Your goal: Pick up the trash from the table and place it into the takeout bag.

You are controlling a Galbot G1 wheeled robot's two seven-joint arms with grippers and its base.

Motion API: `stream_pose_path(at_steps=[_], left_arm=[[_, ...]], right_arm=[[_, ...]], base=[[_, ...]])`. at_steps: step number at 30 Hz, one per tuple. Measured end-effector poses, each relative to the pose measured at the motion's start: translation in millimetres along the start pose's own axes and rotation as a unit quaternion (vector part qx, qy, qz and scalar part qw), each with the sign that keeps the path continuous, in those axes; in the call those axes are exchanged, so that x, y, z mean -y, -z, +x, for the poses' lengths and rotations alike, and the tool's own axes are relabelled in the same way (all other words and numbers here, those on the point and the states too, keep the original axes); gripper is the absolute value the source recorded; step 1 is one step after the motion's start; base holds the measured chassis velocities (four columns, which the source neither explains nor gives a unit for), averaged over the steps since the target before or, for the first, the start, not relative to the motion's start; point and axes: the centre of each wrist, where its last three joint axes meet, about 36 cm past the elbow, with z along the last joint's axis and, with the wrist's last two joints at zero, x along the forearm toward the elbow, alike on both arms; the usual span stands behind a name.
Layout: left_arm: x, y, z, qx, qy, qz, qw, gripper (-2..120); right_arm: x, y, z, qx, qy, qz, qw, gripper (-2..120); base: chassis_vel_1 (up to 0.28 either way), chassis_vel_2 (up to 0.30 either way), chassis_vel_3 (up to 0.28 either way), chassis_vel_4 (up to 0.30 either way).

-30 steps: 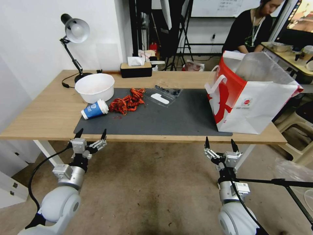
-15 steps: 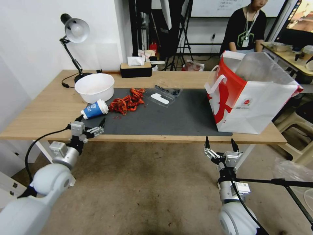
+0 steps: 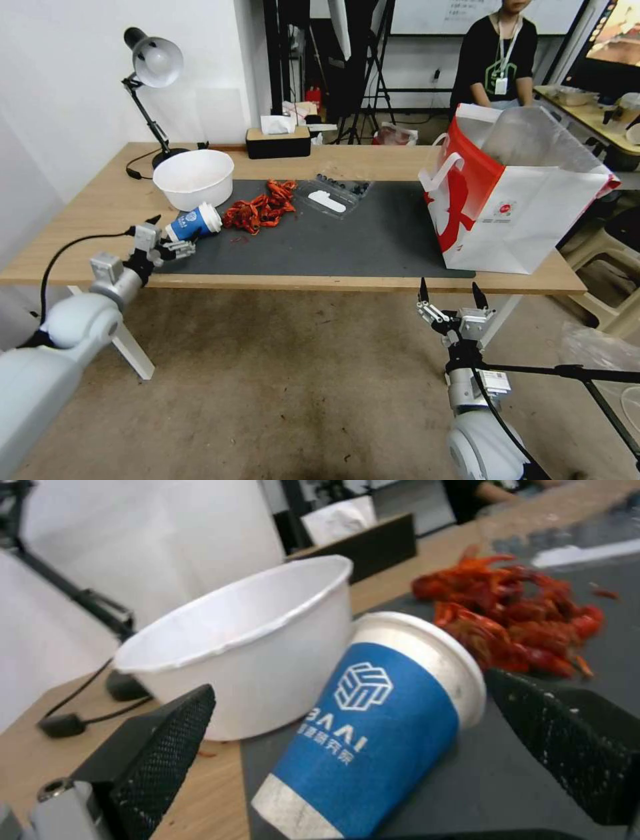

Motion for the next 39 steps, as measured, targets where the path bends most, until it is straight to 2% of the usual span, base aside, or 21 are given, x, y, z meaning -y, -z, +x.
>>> stream_pose_path(at_steps=[3, 4, 7, 12, 18, 25, 30, 33, 34, 36, 39], left_arm=[[-22.8, 2.2, -2, -0.006, -0.06, -0.019, 0.998, 100], [-22.8, 2.2, -2, -0.006, -0.06, -0.019, 0.998, 100], [-38.9, 2.1, -8, -0.015, -0.098, -0.033, 0.9945, 100], [-48.8, 1.9, -21, -0.027, -0.111, -0.046, 0.9923, 100], [-61.3, 4.4, -43, -0.064, -0.145, -0.076, 0.9844, 100], [-65.6, 3.5, -52, -0.081, -0.157, -0.085, 0.9806, 97], [-71.4, 1.8, -57, -0.087, -0.16, -0.091, 0.979, 89], [-76.6, 1.4, -57, -0.088, -0.163, -0.099, 0.9777, 76], [-76.6, 1.4, -57, -0.088, -0.163, -0.099, 0.9777, 76], [-80.5, 1.2, -55, -0.087, -0.168, -0.108, 0.9761, 65], [-82.8, 1.0, -53, -0.082, -0.171, -0.114, 0.9751, 57]], right_arm=[[0, 0, -2, 0.001, -0.001, 0.0, 1.0, 100], [0, 0, -2, 0.001, -0.001, 0.0, 1.0, 100], [-2, -1, -3, 0.001, 0.0, -0.002, 1.0, 100], [-4, -2, -3, 0.0, 0.001, -0.003, 1.0, 100], [-5, -3, -2, -0.001, 0.0, -0.003, 1.0, 100], [-3, -4, -2, -0.002, -0.003, -0.002, 1.0, 100], [-3, -5, -2, -0.003, -0.004, -0.002, 1.0, 100], [-3, -6, -2, -0.003, -0.004, -0.002, 1.0, 100], [-3, -6, -2, -0.003, -0.004, -0.002, 1.0, 100], [-4, -6, -2, -0.003, -0.004, -0.002, 1.0, 100], [-4, -6, -2, -0.003, -0.004, -0.002, 1.0, 100]], base=[[0.0, 0.0, 0.0, 0.0], [0.0, 0.0, 0.0, 0.0], [0.0, 0.0, 0.0, 0.0], [0.0, 0.0, 0.0, 0.0], [0.0, 0.0, 0.0, 0.0], [0.0, 0.0, 0.0, 0.0], [0.0, 0.0, 0.0, 0.0], [0.0, 0.0, 0.0, 0.0], [0.0, 0.0, 0.0, 0.0], [0.0, 0.0, 0.0, 0.0], [0.0, 0.0, 0.0, 0.0]])
